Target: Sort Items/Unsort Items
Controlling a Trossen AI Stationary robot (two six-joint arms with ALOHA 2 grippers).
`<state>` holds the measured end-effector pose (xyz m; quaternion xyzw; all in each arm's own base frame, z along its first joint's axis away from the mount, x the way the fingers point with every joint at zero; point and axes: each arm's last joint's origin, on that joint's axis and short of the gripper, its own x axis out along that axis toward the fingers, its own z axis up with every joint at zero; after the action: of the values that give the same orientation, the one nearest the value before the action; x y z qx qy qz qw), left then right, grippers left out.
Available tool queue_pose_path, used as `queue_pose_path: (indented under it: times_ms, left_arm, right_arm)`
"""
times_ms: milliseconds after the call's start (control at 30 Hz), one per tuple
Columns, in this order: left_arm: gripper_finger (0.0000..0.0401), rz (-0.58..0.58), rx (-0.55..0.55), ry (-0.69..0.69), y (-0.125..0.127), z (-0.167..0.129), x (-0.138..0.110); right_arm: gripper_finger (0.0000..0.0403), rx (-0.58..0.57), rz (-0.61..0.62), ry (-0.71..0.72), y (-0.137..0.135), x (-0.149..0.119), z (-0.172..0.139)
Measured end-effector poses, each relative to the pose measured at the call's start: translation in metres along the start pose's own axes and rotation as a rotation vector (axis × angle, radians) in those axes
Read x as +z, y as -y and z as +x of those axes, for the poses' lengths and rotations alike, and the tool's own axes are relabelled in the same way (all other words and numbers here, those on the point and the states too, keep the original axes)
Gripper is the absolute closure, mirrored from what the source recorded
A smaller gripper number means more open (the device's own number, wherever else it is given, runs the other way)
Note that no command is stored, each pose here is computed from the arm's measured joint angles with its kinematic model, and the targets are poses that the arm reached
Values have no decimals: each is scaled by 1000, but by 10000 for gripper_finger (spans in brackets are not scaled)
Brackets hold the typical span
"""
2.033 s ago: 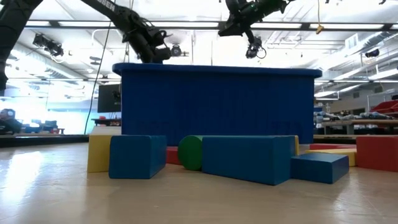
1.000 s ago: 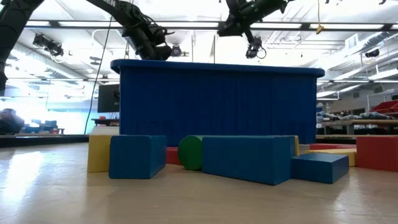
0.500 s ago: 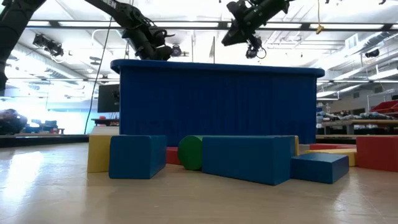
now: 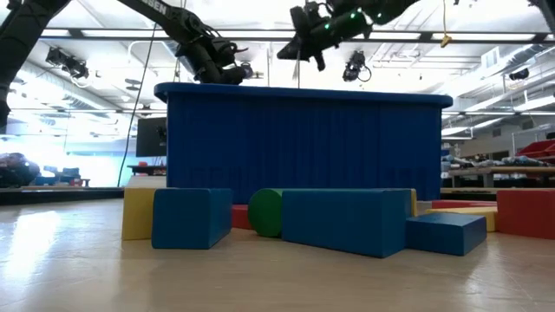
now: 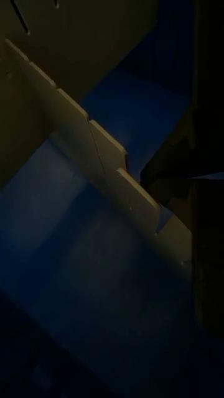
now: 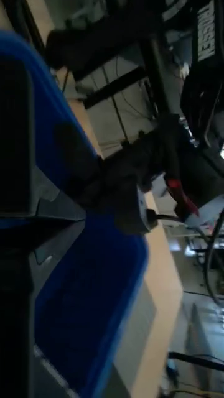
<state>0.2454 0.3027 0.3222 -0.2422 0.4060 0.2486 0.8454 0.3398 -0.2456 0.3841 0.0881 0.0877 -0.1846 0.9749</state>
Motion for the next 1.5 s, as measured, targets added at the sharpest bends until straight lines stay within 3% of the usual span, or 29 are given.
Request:
queue_pose_path:
  times_ms: [167, 333, 433, 633, 767, 933, 1133, 1267, 1500]
  left_arm:
    - [399, -1, -3, -2, 1, 0, 0]
    - [400, -2, -4, -2, 1, 1, 0]
    - [400, -1, -5, -1, 1, 1, 0]
    - [400, 2, -8, 8, 1, 1, 1]
    - [400, 3, -9, 7, 1, 1, 1]
    - [400, 3, -13, 7, 1, 1, 1]
    - [400, 4, -14, 8, 1, 1, 1]
    - [400, 6, -18, 8, 1, 1, 1]
    - [400, 6, -43, 10, 2, 1, 1]
  right_arm:
    - [400, 54, 73, -102, 29, -41, 40]
    - [401, 112, 125, -96, 31, -53, 54]
    - [401, 120, 129, -29, 27, -40, 46]
    - [401, 10, 102, 105, 33, -2, 9]
    - [401, -57, 160, 74, 34, 11, -16]
    - [379, -116, 349, -103, 17, 23, -49]
    - [317, -150, 307, -231, -34, 51, -72]
    - [281, -181, 344, -272, -52, 56, -78]
    - [268, -188, 353, -319, -79, 49, -74]
